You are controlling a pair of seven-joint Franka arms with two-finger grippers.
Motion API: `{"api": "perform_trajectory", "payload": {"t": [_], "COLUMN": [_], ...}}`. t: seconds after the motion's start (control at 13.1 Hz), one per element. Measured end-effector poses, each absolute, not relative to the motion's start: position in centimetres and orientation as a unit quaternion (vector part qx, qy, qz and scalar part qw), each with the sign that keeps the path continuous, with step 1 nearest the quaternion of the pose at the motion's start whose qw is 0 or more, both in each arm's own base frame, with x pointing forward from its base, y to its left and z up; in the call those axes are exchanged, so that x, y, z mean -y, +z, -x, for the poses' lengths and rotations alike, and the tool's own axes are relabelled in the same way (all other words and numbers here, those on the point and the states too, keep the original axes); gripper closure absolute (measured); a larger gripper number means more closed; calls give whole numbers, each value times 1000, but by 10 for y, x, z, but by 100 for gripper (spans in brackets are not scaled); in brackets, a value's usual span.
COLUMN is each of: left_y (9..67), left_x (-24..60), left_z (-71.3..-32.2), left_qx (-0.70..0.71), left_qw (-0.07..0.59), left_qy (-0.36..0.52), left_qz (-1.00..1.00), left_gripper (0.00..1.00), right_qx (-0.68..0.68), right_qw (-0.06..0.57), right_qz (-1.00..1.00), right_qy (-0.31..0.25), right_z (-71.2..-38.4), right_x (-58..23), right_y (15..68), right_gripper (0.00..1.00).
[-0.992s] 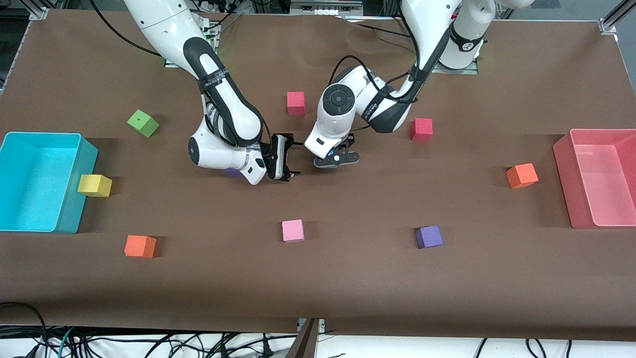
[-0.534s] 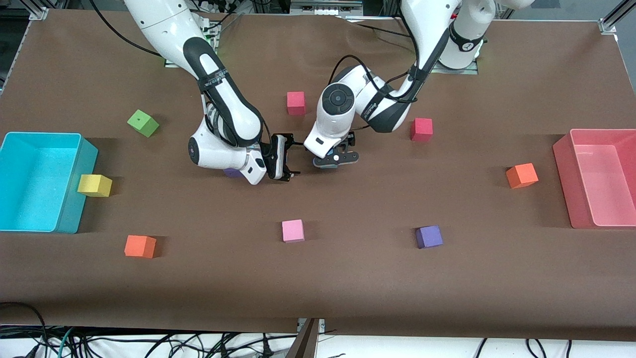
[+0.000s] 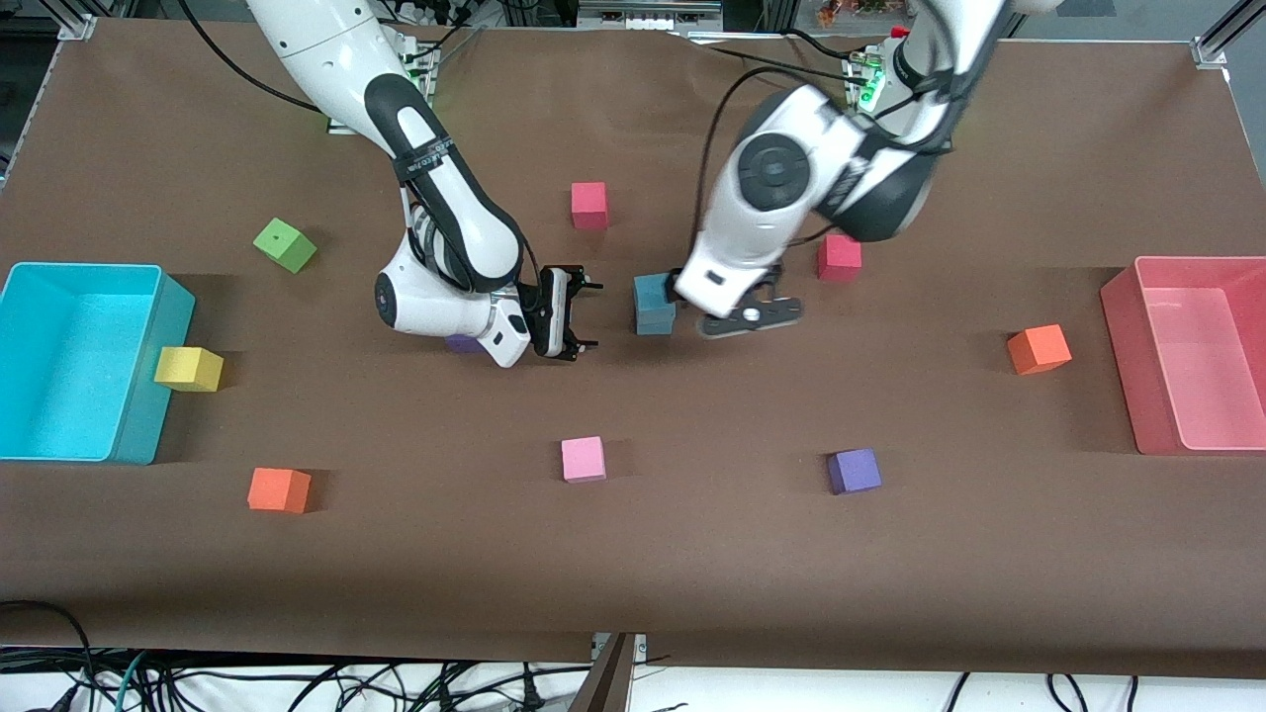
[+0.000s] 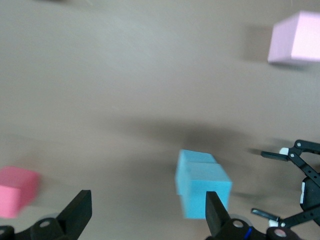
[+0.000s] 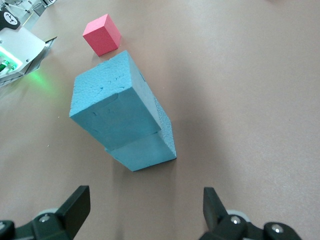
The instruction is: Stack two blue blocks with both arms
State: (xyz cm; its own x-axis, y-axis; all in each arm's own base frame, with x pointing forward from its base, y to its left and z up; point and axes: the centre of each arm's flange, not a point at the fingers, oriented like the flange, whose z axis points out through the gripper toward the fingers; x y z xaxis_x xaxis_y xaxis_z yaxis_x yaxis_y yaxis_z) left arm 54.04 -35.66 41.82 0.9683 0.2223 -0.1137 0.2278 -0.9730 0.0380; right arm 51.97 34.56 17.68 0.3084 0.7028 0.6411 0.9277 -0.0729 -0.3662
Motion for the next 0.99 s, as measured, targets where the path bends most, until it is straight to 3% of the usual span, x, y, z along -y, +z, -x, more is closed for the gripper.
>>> {"api": "perform_trajectory", "payload": {"t": [0.31, 0.61, 0.84, 0.99], "left_y": [522, 568, 570, 571], "left_x": [206, 77, 62, 63], "left_z": [-556, -539, -526, -524], "left_qx": [-57, -9, 3, 4], "left_qw": [30, 6, -10, -10], "left_qy": [-49, -38, -37, -39], "left_qz": [-997, -999, -999, -999], "left_gripper": [0, 0, 0, 0], "right_qx": [569, 567, 566, 581], "right_qw": [375, 376, 390, 402], "right_qz": [717, 716, 712, 702], "right_qy": [-150, -155, -144, -87], "right_z": [-520, -526, -539, -555], "right_x": [-346, -343, -326, -298], "right_y": [177, 182, 194, 219], "right_gripper": [0, 0, 0, 0]}}
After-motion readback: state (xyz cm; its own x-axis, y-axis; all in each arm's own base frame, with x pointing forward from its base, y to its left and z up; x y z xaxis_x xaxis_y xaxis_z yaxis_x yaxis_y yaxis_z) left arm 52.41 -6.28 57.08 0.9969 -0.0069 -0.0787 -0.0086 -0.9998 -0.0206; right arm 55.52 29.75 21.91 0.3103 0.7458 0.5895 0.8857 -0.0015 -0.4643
